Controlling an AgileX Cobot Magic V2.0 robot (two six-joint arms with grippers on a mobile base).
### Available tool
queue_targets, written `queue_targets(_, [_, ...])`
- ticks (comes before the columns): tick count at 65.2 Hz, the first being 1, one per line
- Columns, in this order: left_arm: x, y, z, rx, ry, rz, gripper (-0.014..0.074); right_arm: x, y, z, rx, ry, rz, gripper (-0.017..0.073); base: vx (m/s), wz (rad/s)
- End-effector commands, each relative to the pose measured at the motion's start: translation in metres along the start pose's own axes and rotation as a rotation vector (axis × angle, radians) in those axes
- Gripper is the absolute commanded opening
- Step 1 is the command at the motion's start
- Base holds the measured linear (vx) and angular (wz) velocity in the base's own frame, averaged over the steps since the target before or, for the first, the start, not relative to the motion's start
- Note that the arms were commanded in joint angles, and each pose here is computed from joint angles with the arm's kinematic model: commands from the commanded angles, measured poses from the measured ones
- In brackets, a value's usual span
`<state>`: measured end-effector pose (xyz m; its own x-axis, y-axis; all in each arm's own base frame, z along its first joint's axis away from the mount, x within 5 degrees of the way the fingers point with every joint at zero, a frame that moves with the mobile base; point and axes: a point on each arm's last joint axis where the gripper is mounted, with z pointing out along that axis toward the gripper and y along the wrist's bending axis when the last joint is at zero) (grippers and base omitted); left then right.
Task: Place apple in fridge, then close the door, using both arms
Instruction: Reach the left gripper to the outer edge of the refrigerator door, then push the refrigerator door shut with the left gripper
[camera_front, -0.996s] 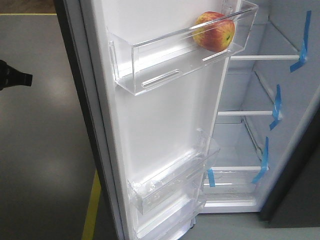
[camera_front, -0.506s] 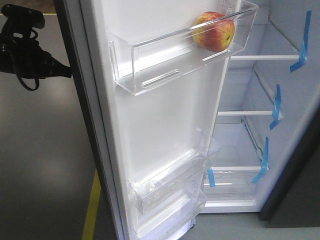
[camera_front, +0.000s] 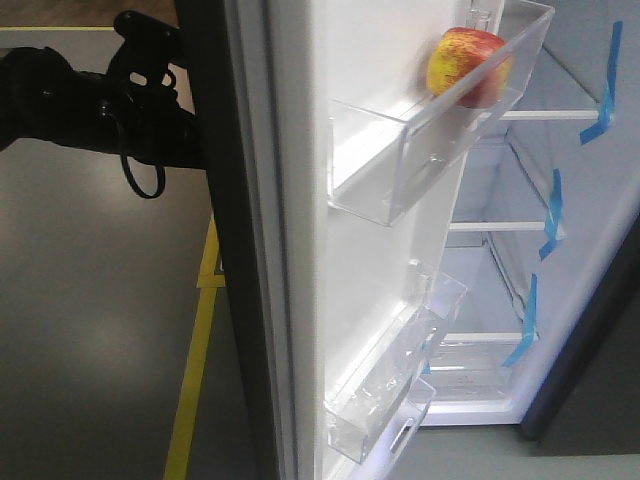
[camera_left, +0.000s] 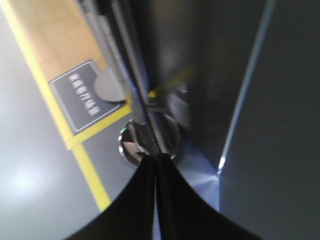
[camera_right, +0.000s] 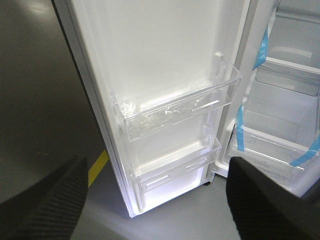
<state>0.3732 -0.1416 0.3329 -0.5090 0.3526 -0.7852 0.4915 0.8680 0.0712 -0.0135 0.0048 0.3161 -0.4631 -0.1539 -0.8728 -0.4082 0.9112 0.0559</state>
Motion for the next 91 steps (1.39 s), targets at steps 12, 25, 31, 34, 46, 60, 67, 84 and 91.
queue_targets(12, [-0.034,-0.047,-0.024,0.093,-0.202,0.000,-0.0006,-0.012,0.000,-0.003,-0.001,-0.069,-0.010,0.0543,0.00,0.00])
queue_targets(25, [-0.042,-0.089,-0.023,0.189,-0.266,0.003,-0.0006,-0.012,0.000,-0.003,-0.001,-0.069,-0.010,0.0543,0.00,0.00])
queue_targets(31, [-0.047,-0.109,-0.020,0.234,-0.288,0.031,-0.0006,-0.012,0.000,-0.003,-0.001,-0.069,-0.010,0.0543,0.00,0.00])
queue_targets(34, [-0.050,-0.120,-0.019,0.259,-0.297,0.051,-0.0006,-0.012,0.000,-0.003,-0.001,-0.069,-0.010,0.0543,0.00,0.00])
queue_targets(46, [-0.064,-0.156,-0.010,0.348,-0.326,0.059,-0.0006,-0.012,0.000,-0.003,-0.001,-0.069,-0.010,0.0543,0.00,0.00])
queue_targets(60, [-0.081,-0.190,-0.002,0.416,-0.371,0.074,-0.0006,-0.012,0.000,-0.003,-0.001,-0.069,-0.010,0.0543,0.00,0.00])
queue_targets(67, [-0.087,-0.206,0.004,0.442,-0.391,0.087,-0.0006,-0.012,0.000,-0.003,-0.001,-0.069,-0.010,0.0543,0.00,0.00])
queue_targets(84, [-0.100,-0.240,0.022,0.484,-0.464,0.097,-0.0006,-0.012,0.000,-0.003,-0.001,-0.069,-0.010,0.0542,0.00,0.00])
queue_targets(91, [-0.103,-0.246,0.025,0.497,-0.471,0.104,-0.0006,-0.012,0.000,-0.003,-0.001,-0.069,-0.010,0.0542,0.00,0.00])
